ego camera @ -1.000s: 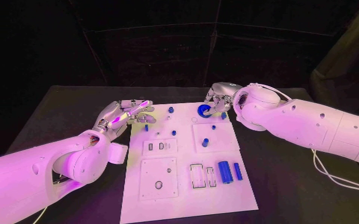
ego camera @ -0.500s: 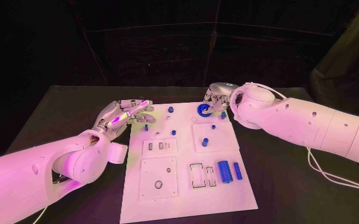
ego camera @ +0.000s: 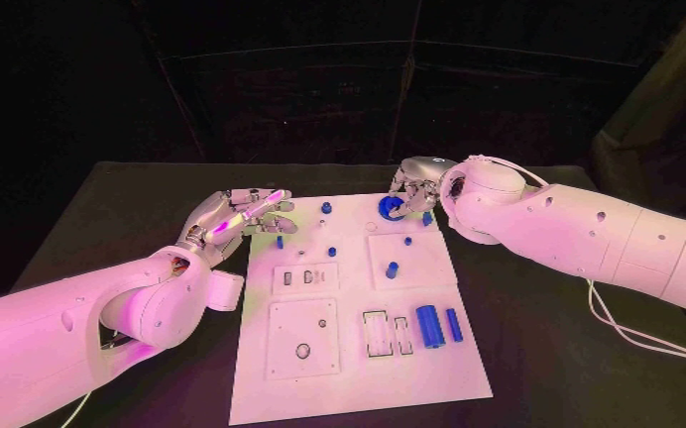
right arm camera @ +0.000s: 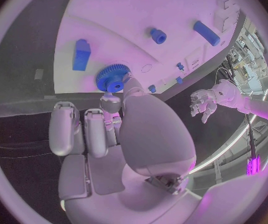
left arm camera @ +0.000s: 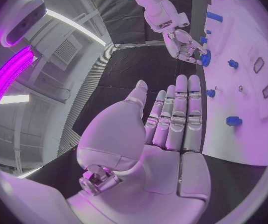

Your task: Assemble the parts on the task board

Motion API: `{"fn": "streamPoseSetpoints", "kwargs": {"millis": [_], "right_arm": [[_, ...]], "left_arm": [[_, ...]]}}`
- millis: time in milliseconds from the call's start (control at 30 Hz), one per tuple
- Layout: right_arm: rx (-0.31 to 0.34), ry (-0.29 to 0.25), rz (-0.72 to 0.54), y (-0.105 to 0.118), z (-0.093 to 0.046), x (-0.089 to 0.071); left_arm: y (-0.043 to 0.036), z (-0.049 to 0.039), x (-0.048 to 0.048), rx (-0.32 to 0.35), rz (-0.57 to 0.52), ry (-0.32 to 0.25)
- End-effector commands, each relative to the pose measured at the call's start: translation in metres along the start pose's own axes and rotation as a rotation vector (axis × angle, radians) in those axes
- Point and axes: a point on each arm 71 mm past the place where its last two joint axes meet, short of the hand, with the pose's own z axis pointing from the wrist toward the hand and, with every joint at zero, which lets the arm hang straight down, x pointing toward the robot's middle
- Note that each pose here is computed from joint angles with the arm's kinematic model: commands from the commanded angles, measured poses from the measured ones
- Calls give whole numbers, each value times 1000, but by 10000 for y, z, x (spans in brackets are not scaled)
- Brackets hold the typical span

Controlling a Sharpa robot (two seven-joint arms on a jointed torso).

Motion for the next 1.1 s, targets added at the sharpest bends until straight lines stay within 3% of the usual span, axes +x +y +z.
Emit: {"fn": "streamPoseSetpoints", "kwargs": {"millis": [33,500,1100], "right_arm": [[1,21,-18,5,-3,17],[-6,4,-34,11,-1,7],[-143,-206,-18,283,-95,-140]], "left_arm": [[-8,2,12,1,-3,15],[-6,3,8,0,-3,14],[-10,-6,2,-1,-2,12]]}}
